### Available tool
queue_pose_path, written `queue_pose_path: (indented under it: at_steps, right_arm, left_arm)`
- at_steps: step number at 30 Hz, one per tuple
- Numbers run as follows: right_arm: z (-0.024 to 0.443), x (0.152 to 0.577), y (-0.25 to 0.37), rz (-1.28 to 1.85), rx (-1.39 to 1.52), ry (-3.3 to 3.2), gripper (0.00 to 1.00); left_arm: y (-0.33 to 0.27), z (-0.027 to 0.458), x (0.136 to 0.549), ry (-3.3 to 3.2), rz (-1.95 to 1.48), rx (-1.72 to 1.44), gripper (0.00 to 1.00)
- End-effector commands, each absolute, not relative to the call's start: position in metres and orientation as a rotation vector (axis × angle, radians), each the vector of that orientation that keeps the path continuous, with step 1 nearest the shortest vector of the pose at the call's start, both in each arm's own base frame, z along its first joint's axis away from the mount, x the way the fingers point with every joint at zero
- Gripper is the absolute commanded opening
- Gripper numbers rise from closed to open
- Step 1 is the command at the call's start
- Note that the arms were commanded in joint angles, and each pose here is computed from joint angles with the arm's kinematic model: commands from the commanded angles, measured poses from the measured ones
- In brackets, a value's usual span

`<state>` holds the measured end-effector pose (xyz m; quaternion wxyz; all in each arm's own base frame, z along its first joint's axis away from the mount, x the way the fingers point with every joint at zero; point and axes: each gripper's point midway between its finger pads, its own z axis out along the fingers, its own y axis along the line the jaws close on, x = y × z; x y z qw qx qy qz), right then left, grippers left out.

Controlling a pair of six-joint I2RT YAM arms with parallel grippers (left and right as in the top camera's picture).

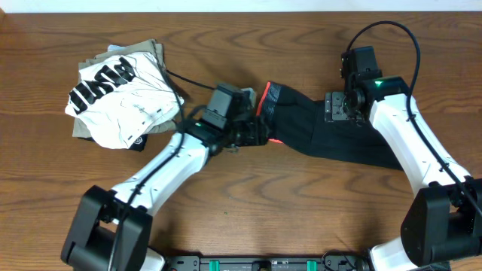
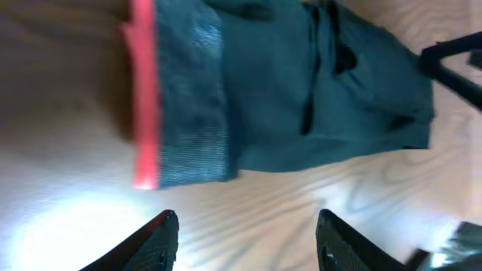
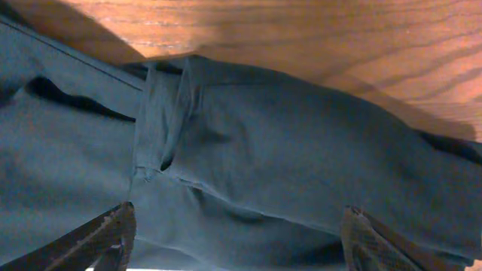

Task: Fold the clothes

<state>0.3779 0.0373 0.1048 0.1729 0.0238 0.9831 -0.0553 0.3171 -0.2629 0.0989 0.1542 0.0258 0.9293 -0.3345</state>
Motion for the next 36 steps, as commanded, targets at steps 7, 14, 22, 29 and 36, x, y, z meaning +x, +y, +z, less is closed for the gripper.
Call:
queue_pose_path:
  at_steps: [7, 14, 22, 29, 36]
  right_arm:
    - [0.081, 0.359, 0.031, -0.185, 0.055, 2.862, 0.85]
    - [0.082, 0.362, 0.031, -0.184, 0.034, 2.85, 0.87]
    - [0.082, 0.362, 0.031, -0.185, 0.03, 2.851, 0.87]
    - [0.082, 0.362, 0.031, -0.186, 0.029, 2.851, 0.87]
    - [0.081, 0.362, 0.031, -0.187, 0.023, 2.854, 0.86]
  left_arm:
    - [-0.267, 0.088, 0.312, 2.769, -1.065, -0.433, 0.61]
    - [-0.267, 0.064, 0.311, 2.785, -1.099, -0.734, 0.64]
    - [-0.28, 0.038, 0.322, 2.787, -1.159, -0.78, 0.64]
    - [-0.292, 0.056, 0.349, 2.636, -1.257, -0.688, 0.64]
    - [-0.284, 0.053, 0.358, 2.601, -1.183, -0.72, 0.64]
